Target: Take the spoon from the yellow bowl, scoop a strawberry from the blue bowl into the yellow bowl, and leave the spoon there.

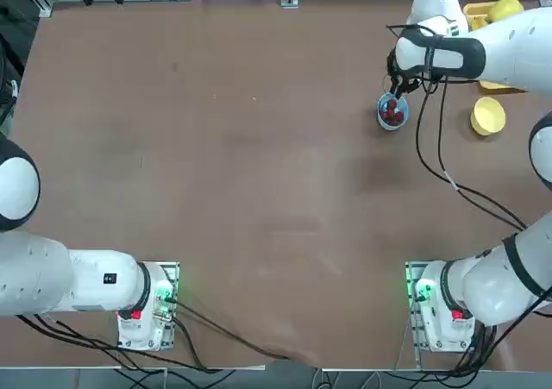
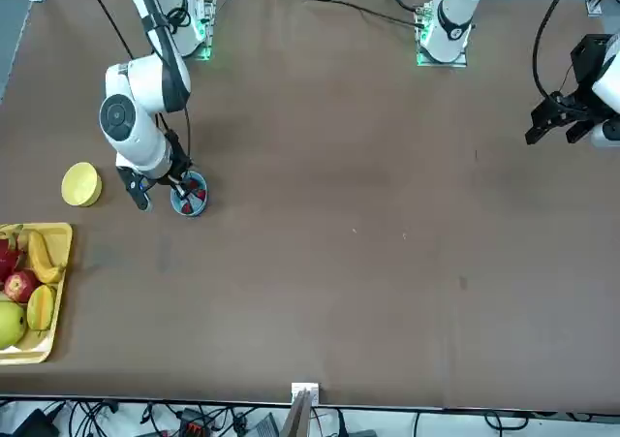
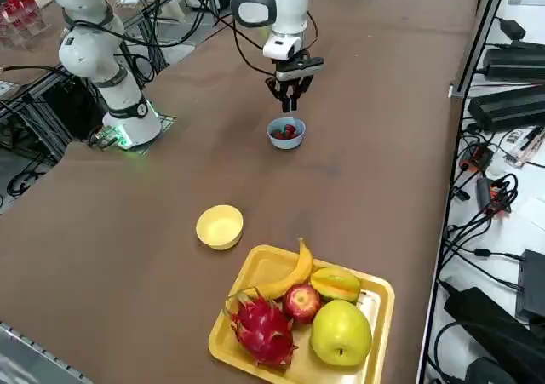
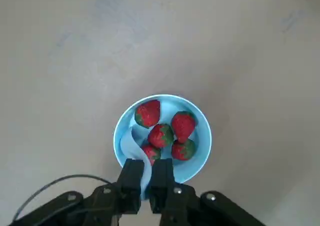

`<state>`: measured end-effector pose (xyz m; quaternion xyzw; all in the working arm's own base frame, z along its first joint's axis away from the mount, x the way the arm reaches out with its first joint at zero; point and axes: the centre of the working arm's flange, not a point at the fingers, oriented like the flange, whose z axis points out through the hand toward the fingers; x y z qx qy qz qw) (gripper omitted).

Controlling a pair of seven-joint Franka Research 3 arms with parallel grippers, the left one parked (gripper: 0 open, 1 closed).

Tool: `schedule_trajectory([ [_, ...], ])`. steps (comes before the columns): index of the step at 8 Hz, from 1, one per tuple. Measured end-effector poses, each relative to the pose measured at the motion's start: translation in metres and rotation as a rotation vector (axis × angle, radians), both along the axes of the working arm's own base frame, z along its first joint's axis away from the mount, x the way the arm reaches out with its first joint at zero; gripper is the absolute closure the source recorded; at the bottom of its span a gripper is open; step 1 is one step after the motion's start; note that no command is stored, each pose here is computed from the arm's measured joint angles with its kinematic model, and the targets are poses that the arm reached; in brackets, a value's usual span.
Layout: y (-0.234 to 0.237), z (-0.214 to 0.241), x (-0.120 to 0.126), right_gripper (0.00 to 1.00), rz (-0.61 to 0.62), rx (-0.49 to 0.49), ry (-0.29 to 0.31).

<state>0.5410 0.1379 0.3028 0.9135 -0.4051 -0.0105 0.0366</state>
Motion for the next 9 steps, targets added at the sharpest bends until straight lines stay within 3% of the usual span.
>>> schedule_trajectory([
  [9, 0.020, -0.003, -0.009, 0.89, 0.125, -0.108, 0.040],
])
